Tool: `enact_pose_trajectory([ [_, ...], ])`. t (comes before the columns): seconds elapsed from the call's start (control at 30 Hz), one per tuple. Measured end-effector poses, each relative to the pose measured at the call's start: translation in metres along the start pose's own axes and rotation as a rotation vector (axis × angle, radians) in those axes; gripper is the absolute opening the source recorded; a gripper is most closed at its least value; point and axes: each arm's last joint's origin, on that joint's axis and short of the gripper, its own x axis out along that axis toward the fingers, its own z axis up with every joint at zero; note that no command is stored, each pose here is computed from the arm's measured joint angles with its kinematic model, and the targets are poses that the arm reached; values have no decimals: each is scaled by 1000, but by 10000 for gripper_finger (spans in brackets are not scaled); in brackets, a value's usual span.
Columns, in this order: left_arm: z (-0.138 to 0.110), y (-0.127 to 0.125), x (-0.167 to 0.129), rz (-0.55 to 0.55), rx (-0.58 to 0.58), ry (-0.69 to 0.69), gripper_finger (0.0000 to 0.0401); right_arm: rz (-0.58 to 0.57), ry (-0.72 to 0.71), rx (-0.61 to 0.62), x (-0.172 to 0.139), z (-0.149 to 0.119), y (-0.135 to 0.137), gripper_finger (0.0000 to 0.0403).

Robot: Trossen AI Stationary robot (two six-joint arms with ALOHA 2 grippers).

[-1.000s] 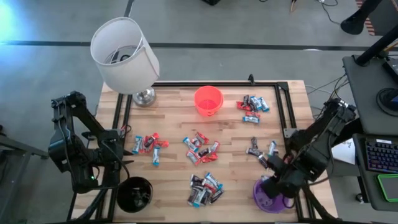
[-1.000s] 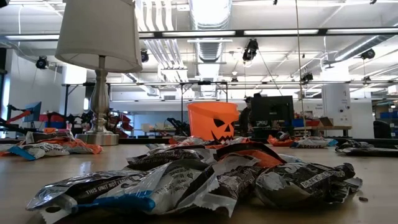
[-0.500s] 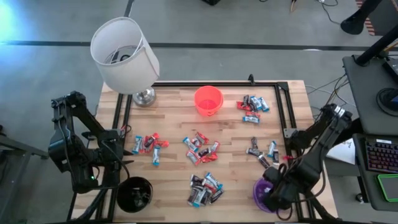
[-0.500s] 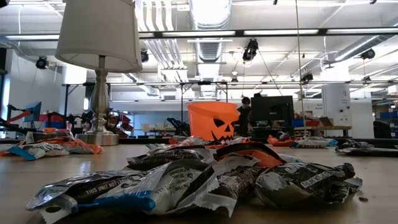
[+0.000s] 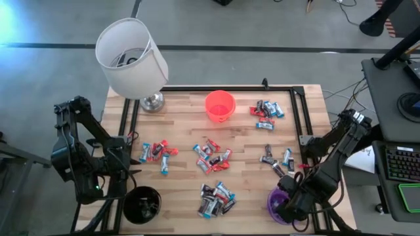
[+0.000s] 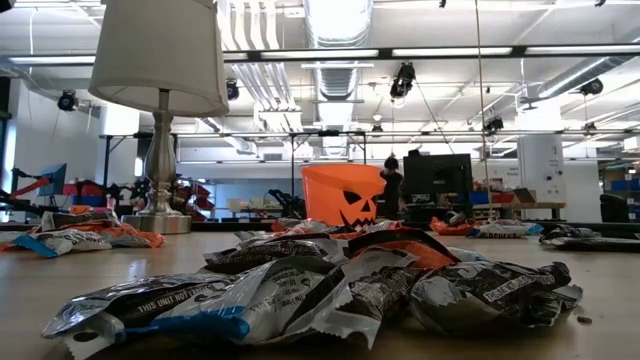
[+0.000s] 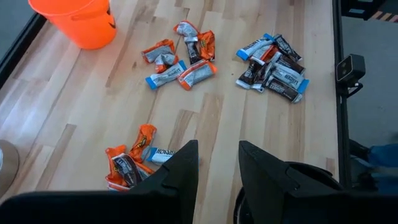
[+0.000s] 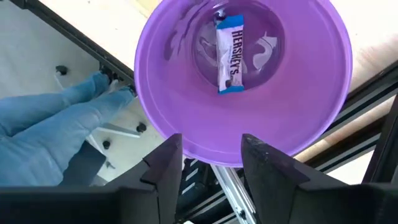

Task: Organize candy in baskets
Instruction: Put the brown chocolate into the black bucket

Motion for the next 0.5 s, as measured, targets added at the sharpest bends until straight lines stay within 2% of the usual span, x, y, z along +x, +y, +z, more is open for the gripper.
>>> enact_pose_trajectory([
  [0.27, 0, -3, 0, -27, -33, 17, 105, 20, -97, 11, 0, 3, 0, 156],
  [0.5, 2, -5, 1, -25, -48, -14, 154, 29, -211, 39, -1, 7, -1, 157],
])
